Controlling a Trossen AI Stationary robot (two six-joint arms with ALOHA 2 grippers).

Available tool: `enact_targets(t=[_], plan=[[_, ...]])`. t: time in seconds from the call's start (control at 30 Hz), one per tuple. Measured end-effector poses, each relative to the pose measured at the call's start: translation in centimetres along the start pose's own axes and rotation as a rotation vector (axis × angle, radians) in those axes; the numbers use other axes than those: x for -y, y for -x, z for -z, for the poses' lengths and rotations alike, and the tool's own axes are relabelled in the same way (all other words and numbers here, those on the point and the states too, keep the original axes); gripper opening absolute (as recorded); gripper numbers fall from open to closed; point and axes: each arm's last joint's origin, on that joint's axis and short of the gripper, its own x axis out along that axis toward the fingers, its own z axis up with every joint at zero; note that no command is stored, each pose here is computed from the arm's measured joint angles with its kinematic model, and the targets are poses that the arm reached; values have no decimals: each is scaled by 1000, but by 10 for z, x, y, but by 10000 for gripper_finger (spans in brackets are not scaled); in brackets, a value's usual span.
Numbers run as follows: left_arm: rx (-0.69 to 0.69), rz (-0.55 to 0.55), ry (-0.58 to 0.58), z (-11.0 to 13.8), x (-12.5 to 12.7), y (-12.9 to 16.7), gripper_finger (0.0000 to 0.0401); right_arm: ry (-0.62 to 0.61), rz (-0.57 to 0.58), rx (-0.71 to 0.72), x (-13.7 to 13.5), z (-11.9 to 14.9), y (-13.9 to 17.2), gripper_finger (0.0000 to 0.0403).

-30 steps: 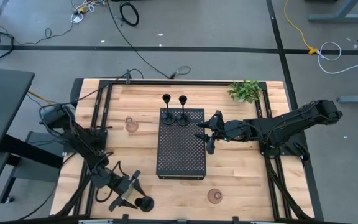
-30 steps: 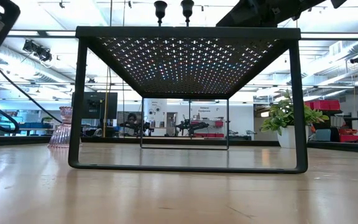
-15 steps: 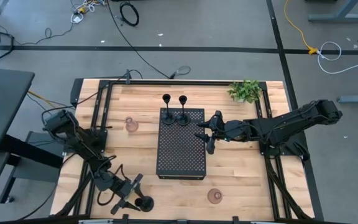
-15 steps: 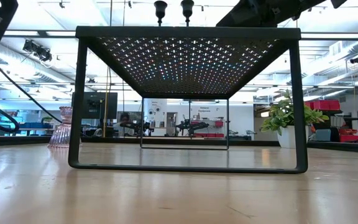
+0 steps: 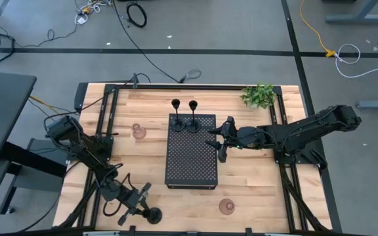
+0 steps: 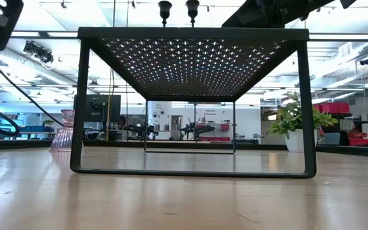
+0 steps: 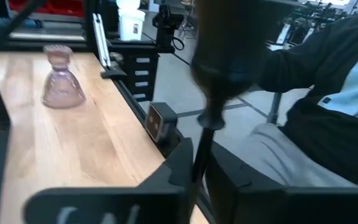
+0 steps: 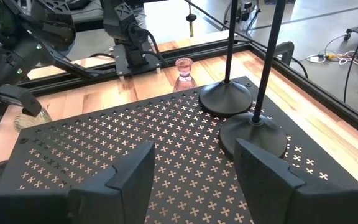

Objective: Pick & Place candle stick holders
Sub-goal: Put the black candle holder on the shelf aligned with the other black candle holder

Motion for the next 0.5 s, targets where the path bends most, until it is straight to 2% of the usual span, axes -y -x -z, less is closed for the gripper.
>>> enact_targets(t=[0.07,0.5], plan=[[5,0,-2,-1,0,0,14,0,1,0,0,0,0,220],[76,-8,33,-11,-3,0,14,8,1,0,0,0,0,220]])
